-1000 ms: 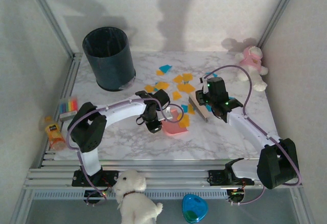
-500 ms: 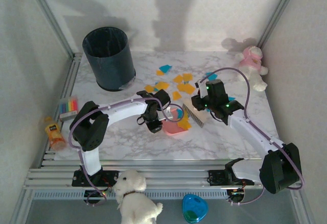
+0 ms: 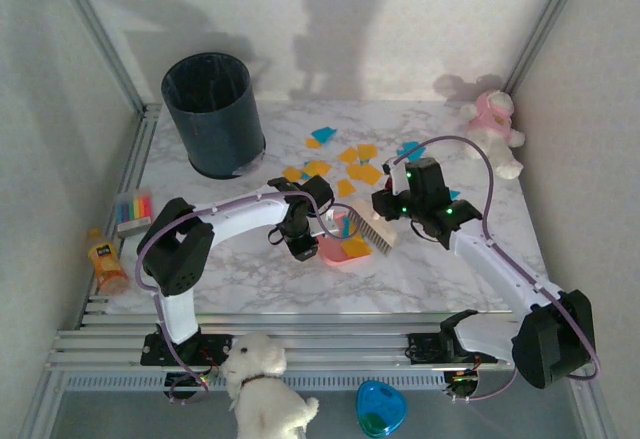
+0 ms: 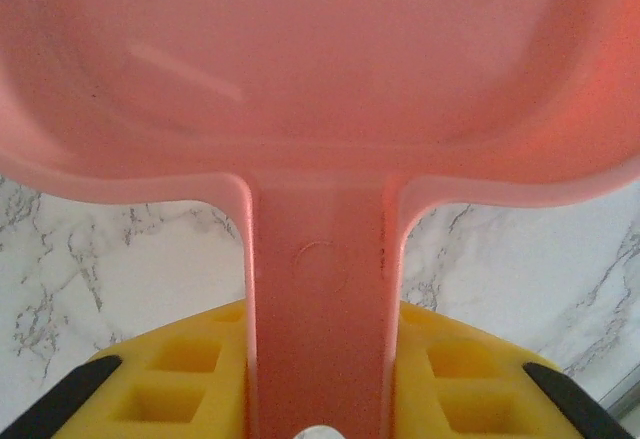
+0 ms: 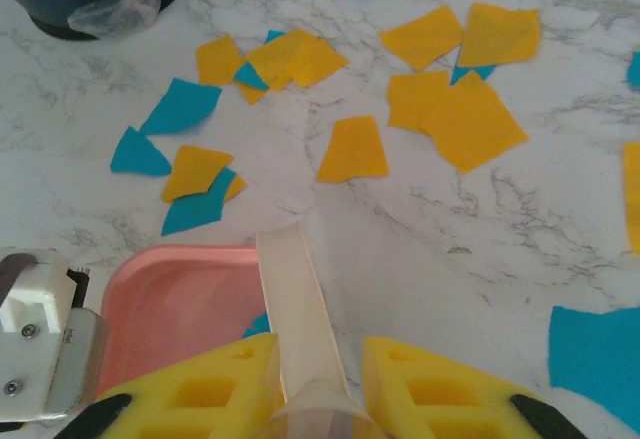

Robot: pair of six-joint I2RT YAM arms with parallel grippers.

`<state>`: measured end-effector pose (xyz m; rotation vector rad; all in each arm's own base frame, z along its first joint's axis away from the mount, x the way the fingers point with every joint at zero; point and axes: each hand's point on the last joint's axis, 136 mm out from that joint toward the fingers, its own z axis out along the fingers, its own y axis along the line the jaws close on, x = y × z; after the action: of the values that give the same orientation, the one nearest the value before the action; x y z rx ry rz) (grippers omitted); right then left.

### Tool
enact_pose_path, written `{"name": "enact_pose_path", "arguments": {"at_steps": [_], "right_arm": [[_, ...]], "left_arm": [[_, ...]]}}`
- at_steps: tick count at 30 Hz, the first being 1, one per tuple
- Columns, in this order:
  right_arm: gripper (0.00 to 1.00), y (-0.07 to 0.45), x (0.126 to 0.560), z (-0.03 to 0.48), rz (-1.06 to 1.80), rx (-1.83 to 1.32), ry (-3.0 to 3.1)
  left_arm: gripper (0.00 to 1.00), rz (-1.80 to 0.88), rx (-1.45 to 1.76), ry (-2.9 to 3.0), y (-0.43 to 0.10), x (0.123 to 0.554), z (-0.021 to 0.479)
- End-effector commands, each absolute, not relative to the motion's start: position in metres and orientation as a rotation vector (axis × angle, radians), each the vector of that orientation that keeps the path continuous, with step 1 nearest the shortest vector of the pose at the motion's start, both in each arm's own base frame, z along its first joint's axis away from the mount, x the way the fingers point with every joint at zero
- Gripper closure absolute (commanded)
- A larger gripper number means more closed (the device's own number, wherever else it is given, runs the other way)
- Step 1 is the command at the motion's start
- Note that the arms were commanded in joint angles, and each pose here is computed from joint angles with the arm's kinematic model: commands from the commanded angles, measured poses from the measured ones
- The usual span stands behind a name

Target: Sweep away the paper scraps from the table

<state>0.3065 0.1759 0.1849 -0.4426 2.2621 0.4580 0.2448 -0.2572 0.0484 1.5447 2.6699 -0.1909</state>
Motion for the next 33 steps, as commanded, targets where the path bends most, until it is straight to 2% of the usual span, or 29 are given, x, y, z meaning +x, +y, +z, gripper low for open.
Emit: {"name": "enact_pose_path", "arguments": {"at_steps": [1, 6, 12, 21, 33], "right_arm": [[1.00, 0.170, 0.313, 0.207, 0.451, -0.331, 2.183], [1.00, 0.138, 0.319, 0.203, 0.330, -0.071, 2.213], [1.00, 0.125, 0.316, 0.186, 0.252, 0.035, 2.241], [1.00, 0.134, 0.307, 0.165, 0.165, 0.030, 2.300], [1.00, 0.176, 0.300, 0.161, 0.359, -0.060, 2.306]], "left_arm": [[1.00, -0.204, 1.595, 2.680, -0.254, 0.238, 0.047], [1.00, -0.222, 1.620, 2.671, -0.255, 0.235, 0.045], [1.00, -0.257, 1.637, 2.650, -0.260, 0.233, 0.046], [1.00, -0.288, 1.650, 2.638, -0.266, 0.231, 0.043], [1.00, -0.292, 1.644, 2.641, -0.272, 0.234, 0.038]]}}
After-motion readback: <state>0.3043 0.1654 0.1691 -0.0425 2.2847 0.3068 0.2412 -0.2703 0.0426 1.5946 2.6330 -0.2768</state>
